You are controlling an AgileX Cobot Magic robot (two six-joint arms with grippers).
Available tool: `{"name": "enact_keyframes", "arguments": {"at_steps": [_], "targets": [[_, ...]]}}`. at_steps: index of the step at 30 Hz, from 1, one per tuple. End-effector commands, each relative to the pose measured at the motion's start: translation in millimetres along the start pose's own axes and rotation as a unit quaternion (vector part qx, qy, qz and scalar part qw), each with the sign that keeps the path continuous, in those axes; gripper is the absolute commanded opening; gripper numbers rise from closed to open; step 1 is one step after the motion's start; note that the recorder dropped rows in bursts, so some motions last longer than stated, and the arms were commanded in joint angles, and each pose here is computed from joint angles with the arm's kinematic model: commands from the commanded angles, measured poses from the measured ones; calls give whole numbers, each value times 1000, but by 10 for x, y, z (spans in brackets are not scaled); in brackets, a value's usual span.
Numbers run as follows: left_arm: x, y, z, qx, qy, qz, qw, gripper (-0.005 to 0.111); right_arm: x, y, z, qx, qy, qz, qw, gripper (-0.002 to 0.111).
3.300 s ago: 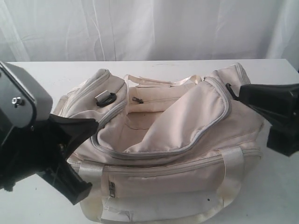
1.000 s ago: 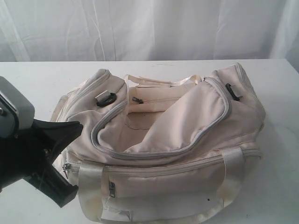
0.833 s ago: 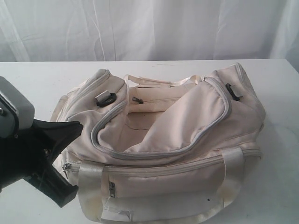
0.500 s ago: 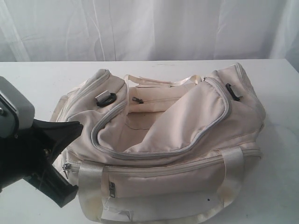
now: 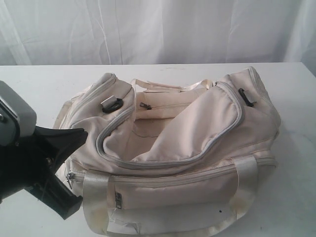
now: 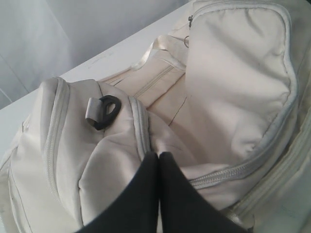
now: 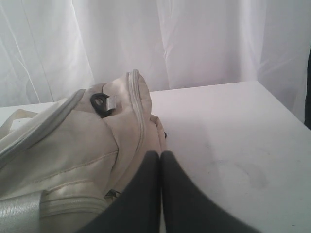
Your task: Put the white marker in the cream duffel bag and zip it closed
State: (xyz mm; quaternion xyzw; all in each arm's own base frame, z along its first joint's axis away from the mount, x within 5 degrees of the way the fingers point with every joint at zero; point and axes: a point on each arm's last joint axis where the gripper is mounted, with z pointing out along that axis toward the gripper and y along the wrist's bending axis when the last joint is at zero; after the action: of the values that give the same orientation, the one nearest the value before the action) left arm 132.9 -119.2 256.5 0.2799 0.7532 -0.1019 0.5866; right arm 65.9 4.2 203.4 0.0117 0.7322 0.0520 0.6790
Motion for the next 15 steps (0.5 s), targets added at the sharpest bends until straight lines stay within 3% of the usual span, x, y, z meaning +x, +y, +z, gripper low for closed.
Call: {"name": "enact_keyframes", "arguments": {"at_steps": [1, 7, 11, 15], "targets": [[13, 4, -16, 1, 2, -13, 1000, 4, 12, -4, -2, 2, -1, -4, 1000, 0], [-49, 43, -112, 1, -23, -23, 999, 4, 12, -4, -2, 2, -1, -4, 1000, 0], [-162, 127, -322, 1, -77, -39, 996, 4, 12, -4, -2, 2, -1, -3, 1000, 0], [-248, 215, -509, -13, -129, -16, 991, 4, 12, -4, -2, 2, -1, -3, 1000, 0]]}}
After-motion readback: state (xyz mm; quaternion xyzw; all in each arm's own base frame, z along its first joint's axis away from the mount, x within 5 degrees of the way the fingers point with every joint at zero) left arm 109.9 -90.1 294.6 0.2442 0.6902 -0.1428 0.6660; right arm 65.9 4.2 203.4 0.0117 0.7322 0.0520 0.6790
